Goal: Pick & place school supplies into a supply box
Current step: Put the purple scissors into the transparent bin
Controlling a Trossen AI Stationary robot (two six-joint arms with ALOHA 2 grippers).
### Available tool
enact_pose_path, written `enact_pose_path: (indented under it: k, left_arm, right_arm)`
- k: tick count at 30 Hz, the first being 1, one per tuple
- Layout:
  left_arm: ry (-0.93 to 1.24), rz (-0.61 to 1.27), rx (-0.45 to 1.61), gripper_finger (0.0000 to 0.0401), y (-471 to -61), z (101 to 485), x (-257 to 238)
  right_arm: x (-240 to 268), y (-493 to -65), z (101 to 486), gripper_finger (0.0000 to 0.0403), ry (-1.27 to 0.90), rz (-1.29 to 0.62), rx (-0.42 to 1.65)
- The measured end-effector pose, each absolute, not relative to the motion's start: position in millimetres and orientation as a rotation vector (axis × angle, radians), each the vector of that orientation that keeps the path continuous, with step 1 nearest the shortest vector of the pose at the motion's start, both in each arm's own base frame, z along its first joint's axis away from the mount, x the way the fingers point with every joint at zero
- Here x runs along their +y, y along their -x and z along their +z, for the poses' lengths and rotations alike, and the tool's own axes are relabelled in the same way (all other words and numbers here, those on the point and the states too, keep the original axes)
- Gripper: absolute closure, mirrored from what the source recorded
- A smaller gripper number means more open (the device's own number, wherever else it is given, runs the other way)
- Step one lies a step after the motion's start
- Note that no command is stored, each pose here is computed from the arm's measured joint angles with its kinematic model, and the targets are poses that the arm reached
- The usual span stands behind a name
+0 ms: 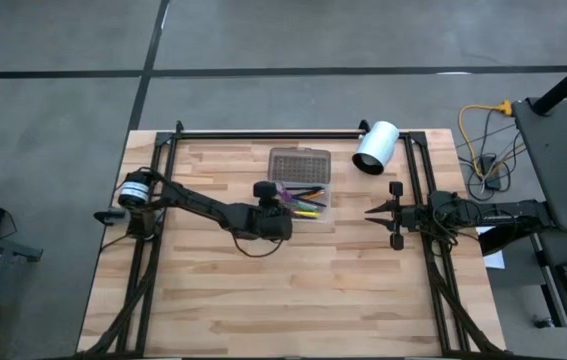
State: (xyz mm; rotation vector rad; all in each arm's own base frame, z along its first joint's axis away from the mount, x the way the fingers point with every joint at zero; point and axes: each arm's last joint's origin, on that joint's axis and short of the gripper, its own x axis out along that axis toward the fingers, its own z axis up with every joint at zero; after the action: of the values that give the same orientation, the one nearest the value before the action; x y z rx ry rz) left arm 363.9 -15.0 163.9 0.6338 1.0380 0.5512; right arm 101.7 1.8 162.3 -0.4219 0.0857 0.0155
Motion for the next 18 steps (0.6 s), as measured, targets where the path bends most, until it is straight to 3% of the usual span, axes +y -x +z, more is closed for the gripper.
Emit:
enact_pose_path:
  k: [18]
  left_arm:
    - [-0.694,0.54,1.045,0.0398,-362.3,157.7,-7.1]
  right_arm:
    - [1.8,-101.7,162.3,0.0335,0.422,0.016,0.086]
